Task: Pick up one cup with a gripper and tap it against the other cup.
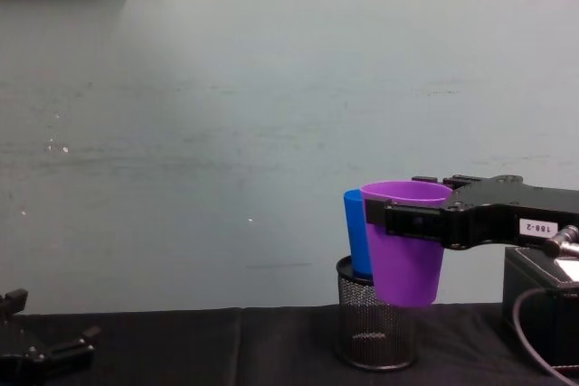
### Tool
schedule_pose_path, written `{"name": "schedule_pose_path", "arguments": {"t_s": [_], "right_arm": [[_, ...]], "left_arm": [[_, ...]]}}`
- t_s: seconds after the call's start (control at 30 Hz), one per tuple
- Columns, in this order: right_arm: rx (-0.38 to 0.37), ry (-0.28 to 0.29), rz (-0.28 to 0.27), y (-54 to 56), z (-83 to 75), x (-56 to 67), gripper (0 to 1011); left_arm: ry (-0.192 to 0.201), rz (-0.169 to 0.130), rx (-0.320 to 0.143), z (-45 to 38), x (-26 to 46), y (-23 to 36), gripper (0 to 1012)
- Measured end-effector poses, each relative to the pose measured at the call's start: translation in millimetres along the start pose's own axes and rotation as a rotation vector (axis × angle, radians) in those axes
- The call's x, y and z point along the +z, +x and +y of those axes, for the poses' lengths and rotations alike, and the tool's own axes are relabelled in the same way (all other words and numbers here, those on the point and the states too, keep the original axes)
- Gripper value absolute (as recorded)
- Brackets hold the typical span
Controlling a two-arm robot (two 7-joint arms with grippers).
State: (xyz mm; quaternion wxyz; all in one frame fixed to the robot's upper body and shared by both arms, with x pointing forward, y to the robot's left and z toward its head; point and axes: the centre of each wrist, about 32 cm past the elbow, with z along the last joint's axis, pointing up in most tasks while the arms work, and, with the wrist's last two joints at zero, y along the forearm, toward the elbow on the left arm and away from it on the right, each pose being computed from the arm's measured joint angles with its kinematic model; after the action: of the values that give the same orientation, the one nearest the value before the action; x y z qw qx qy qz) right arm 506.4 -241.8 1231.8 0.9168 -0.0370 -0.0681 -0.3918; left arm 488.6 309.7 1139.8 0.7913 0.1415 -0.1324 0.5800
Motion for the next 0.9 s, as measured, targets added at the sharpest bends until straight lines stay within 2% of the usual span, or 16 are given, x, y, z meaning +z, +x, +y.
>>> {"name": "schedule_pose_path", "arguments": {"t_s": [0.9], "right_arm": [[0.0,0.0,0.0,0.0,0.0,0.0,732]], "left_arm": [[0.0,0.0,0.0,0.0,0.0,0.0,1000]]}}
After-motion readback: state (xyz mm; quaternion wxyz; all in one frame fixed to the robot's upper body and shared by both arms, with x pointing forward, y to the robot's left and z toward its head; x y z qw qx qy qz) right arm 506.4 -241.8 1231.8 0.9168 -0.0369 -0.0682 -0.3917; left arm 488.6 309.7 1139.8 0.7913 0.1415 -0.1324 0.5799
